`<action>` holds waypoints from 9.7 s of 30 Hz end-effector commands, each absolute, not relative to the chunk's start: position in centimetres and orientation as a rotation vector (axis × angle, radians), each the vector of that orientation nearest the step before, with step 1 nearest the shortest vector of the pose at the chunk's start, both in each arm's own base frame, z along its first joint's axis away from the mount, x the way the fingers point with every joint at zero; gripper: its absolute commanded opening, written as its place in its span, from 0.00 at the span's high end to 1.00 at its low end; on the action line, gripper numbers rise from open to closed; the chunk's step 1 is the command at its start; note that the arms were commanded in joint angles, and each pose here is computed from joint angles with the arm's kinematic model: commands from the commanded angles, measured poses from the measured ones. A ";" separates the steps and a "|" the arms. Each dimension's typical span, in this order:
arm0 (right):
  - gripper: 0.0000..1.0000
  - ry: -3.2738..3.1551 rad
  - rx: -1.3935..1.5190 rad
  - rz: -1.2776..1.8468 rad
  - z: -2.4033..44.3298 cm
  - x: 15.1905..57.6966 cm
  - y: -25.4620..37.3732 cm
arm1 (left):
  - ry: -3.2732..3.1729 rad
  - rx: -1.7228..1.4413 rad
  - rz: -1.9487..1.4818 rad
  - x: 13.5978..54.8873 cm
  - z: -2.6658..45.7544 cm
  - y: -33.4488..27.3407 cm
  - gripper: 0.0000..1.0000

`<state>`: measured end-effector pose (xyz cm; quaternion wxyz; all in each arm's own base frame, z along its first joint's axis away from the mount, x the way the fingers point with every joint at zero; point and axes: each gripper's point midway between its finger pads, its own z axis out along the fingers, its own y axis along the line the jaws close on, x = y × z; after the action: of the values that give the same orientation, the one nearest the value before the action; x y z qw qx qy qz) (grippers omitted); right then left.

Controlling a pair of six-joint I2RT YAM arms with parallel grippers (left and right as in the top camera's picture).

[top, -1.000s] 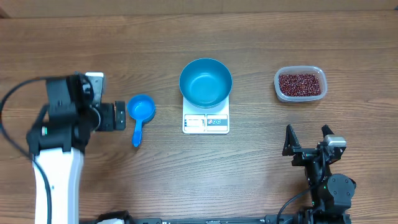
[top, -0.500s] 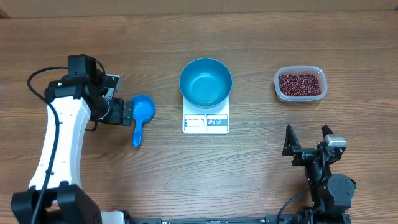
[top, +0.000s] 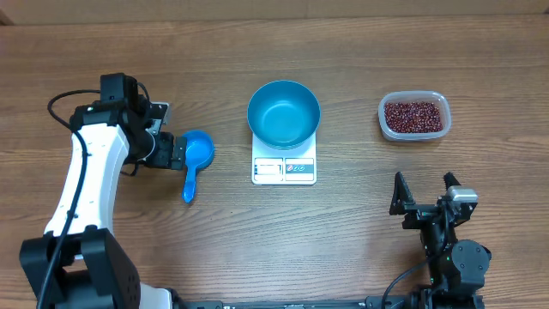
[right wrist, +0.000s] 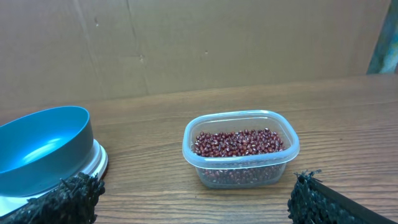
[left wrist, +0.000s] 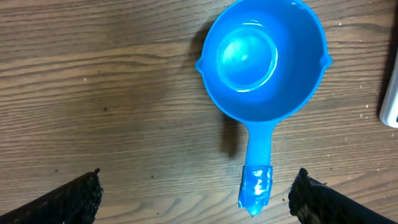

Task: Scoop item into bowl and weigh 150g on scale

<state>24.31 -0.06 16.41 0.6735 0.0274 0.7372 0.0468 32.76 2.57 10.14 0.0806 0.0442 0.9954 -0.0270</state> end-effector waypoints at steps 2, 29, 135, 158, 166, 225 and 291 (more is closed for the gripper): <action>0.00 1.644 0.068 0.094 16.8 24.3 -0.3 | 2.984 0.126 -0.110 33.6 9.4 2.5 0.01; 0.00 1.645 0.068 0.094 16.8 24.3 -0.3 | 2.985 -0.117 -0.014 36.0 6.5 2.4 0.01; 0.00 1.644 0.068 0.094 16.8 24.3 -0.3 | 3.045 -0.151 -0.040 37.7 0.3 1.7 0.96; 0.00 1.645 0.068 0.094 16.8 24.3 -0.3 | 2.914 -0.396 -0.063 42.6 11.2 2.0 0.96; 0.00 1.645 0.068 0.094 16.8 24.3 -0.3 | 2.844 -0.825 -0.161 42.4 14.3 1.3 0.96; 0.00 1.658 0.146 0.188 23.4 21.9 0.2 | 2.761 -0.900 -0.143 39.3 19.5 -3.4 0.96; 0.01 2.184 0.089 1.344 27.9 32.1 18.3 | 2.656 -1.233 -0.740 37.9 21.7 -23.2 0.96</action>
<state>31.47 18.41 27.48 0.2643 0.0276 0.8138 0.5169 38.06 -21.96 20.03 0.0627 -0.4064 0.8861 -0.2140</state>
